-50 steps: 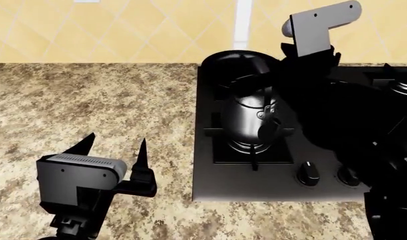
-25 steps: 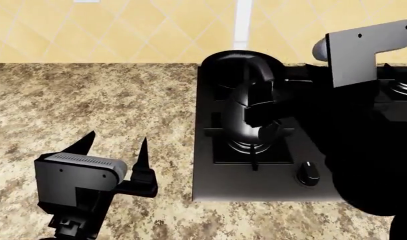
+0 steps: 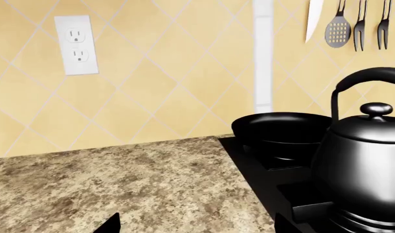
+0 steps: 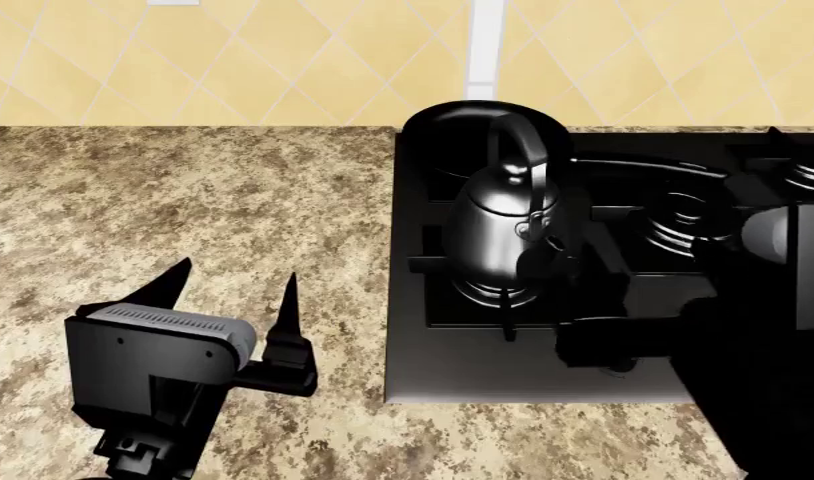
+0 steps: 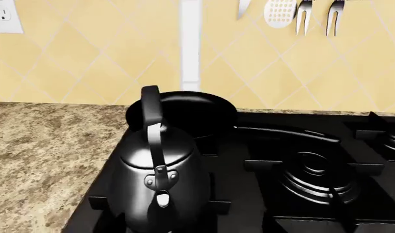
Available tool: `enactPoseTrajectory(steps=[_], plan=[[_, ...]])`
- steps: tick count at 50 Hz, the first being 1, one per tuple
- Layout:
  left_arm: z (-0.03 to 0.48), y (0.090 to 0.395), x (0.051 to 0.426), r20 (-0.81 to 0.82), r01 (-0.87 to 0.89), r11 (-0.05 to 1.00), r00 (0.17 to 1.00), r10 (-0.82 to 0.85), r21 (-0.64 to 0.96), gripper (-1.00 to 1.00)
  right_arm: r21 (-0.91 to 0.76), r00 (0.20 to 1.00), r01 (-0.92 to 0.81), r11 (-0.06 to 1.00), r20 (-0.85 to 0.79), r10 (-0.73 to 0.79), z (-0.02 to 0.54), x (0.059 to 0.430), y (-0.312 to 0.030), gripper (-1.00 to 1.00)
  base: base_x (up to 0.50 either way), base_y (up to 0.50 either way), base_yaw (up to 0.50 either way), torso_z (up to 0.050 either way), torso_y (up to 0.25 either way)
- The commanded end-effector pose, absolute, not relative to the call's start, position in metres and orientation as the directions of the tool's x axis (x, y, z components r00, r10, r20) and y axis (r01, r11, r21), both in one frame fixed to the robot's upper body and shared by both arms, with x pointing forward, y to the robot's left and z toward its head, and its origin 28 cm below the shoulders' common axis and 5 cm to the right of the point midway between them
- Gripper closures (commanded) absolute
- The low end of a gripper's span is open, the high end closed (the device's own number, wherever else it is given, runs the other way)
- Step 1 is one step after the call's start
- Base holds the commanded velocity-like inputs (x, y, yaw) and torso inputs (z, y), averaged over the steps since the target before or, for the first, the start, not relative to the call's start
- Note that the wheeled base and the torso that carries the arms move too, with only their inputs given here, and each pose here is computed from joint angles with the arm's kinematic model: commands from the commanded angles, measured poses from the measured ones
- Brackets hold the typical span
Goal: Pick the kettle from the counter and place it on a stove burner. Then turn the burner on.
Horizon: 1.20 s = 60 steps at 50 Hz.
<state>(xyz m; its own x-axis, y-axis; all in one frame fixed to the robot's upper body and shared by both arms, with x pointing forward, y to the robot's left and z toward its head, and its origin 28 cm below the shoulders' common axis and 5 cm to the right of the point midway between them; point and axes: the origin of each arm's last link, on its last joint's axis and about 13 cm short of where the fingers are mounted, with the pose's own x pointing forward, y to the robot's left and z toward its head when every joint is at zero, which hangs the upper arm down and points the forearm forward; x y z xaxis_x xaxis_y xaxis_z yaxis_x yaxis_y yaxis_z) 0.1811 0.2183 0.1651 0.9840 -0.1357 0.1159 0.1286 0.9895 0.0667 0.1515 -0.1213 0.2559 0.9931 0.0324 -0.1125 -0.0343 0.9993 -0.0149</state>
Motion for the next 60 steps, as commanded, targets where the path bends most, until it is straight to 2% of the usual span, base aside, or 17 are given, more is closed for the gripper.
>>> enactPoseTrajectory(steps=[1,8,23,42,60], plan=[[0.166,0.218,0.180,0.118,0.131,0.989,0.983,-0.139,0.071,-1.00,0.034,0.983,0.044,0.998,-0.181,-0.037,0.241,0.125,-0.132,-1.00,0.00,0.00,0.00,0.000,0.000],[0.166,0.217,0.180,0.119,0.133,0.989,0.983,-0.141,0.071,-1.00,0.076,0.971,0.097,0.992,-0.224,-0.078,0.228,0.115,-0.141,-1.00,0.00,0.00,0.00,0.000,0.000],[0.163,0.216,0.183,0.109,0.140,0.988,0.983,-0.147,0.066,-1.00,0.148,0.962,0.088,0.985,-0.270,-0.046,0.197,0.129,-0.145,-1.00,0.00,0.00,0.00,0.000,0.000],[0.160,0.217,0.183,0.100,0.137,0.989,0.985,-0.142,0.061,-1.00,0.109,0.946,0.084,0.990,-0.321,-0.045,0.191,0.139,-0.144,-1.00,0.00,0.00,0.00,0.000,0.000],[0.157,0.217,0.185,0.087,0.133,0.989,0.987,-0.138,0.068,-1.00,0.087,0.948,0.074,0.994,-0.314,-0.043,0.187,0.166,-0.146,-1.00,0.00,0.00,0.00,0.000,0.000]])
